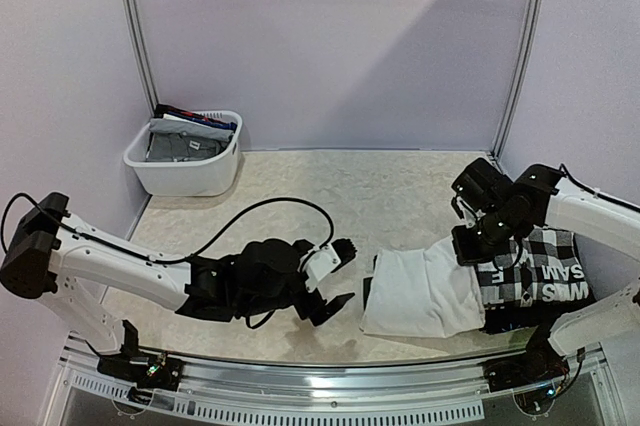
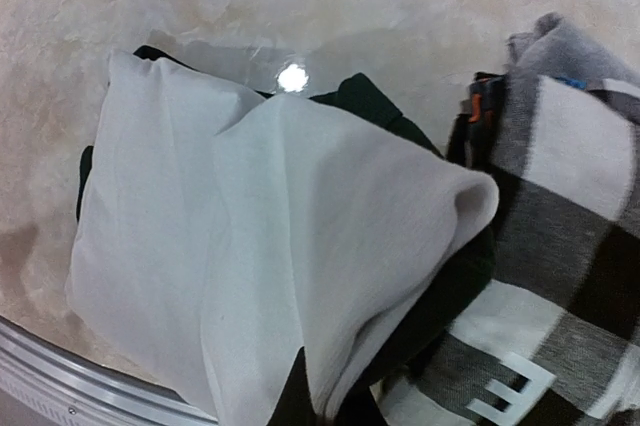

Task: Fold and stack the mixed laundry pile
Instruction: Place the square-folded T-shirt at the corner of the board.

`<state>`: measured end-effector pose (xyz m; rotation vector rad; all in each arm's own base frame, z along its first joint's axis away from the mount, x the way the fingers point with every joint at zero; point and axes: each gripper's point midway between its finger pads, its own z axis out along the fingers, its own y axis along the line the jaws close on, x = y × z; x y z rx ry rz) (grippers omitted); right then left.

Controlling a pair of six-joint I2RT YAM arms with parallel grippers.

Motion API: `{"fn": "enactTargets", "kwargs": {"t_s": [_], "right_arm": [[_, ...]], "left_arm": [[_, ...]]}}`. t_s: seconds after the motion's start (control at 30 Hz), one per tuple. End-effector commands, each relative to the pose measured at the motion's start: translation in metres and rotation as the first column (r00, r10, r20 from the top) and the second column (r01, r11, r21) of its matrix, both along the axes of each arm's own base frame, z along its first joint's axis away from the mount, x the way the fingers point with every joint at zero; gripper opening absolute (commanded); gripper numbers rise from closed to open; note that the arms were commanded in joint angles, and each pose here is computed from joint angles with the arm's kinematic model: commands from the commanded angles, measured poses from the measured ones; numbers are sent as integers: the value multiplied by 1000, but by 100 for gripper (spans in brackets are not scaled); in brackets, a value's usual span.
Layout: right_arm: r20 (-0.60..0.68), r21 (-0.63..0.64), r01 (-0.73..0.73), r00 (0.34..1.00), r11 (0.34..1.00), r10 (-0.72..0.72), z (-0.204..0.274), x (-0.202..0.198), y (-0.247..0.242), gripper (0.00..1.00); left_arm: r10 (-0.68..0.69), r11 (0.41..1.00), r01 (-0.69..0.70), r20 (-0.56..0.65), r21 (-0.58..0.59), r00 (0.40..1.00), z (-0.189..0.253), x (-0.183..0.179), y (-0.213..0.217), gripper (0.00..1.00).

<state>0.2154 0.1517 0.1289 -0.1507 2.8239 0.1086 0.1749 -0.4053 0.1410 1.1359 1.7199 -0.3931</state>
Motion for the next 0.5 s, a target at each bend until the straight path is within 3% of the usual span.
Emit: {"fn": "enactTargets", "kwargs": {"t_s": [0.0,0.47], "right_arm": [[123,-158,-2,992,987,22,43,5,-36,0],[195,-145,-8,980,989,36,119,-13,-57,0]], "left_arm": [[38,998,-37,6,-52,999,12,5,9,93],[41,998,-40,25,-58,999,13,6,21,93]]}}
